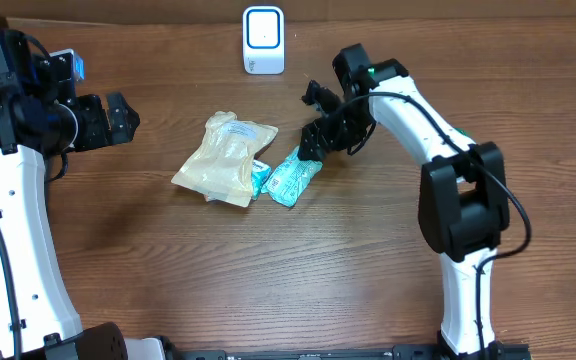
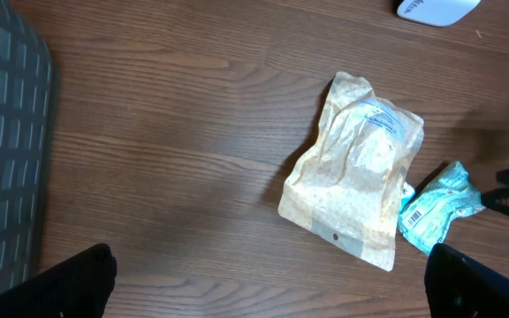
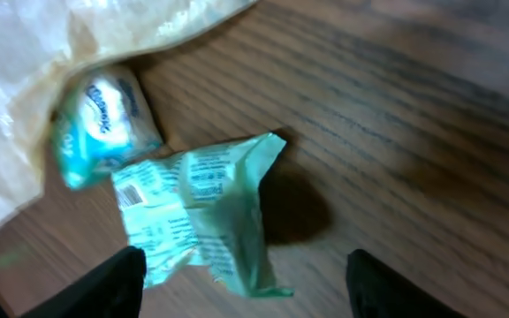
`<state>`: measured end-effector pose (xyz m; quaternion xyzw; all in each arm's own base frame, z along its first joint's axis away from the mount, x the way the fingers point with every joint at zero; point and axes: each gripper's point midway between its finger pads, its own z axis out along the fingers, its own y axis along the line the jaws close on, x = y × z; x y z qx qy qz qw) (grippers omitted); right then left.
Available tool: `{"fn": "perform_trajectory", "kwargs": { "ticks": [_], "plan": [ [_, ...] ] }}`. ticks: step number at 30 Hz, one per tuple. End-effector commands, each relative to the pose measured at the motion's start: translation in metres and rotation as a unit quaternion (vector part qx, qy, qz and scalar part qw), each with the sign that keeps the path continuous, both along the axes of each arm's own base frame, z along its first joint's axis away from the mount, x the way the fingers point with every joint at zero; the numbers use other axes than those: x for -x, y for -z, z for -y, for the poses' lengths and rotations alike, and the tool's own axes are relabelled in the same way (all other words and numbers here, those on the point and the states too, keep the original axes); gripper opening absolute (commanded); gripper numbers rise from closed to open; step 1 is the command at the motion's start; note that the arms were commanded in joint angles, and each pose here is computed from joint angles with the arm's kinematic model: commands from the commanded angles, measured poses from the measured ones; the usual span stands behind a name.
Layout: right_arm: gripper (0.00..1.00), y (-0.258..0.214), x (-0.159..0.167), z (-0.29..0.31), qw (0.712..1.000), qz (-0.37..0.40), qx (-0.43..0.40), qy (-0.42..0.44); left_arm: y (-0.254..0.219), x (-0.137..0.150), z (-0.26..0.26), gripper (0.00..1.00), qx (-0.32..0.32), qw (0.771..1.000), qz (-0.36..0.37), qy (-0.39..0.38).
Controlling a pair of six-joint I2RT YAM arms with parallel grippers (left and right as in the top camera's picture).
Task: Scan the item barcode
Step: 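Reach the right gripper to the teal Kleenex pack and grasp it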
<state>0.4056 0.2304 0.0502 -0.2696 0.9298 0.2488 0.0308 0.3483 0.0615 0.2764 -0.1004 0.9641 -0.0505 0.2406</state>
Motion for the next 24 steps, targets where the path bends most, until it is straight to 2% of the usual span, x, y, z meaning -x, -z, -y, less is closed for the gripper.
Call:
{"fn": "perform_trajectory", "kwargs": {
  "ticks": [1,3,6,8,11,19,23,24],
  "plan": [
    [0.58,0.020,0.006,-0.003,0.999,-0.023,-0.015,-0.019,0.000,-0.002,-0.001,1.00,-0.002,1.000,0.001,0.009],
    [0.51,0.020,0.007,-0.007,0.999,-0.029,-0.030,-0.023,0.000,-0.002,-0.001,1.00,-0.002,1.000,0.001,0.009],
    [0.50,0.016,0.007,-0.013,0.998,-0.030,-0.049,-0.024,0.000,-0.002,-0.001,1.00,-0.002,1.000,0.001,0.009],
    [0.43,0.017,0.008,-0.012,0.998,-0.033,-0.048,-0.024,0.000,-0.002,-0.001,1.00,-0.002,1.000,0.001,0.009],
    [0.38,0.023,0.013,-0.013,0.997,-0.044,-0.053,-0.024,0.000,-0.002,-0.001,1.00,-0.002,1.000,0.001,0.009],
    [0.33,0.049,0.032,-0.012,0.995,-0.071,-0.065,-0.023,0.000,-0.002,-0.001,0.99,-0.002,1.000,0.001,0.009],
    [0.11,0.050,0.033,-0.012,0.995,-0.074,-0.067,-0.018,0.000,-0.002,-0.001,0.99,-0.002,1.000,0.001,0.009],
    [0.09,0.049,0.033,-0.013,0.994,-0.076,-0.072,-0.018,0.000,-0.002,-0.001,1.00,-0.002,1.000,0.001,0.009]
  ]
}}
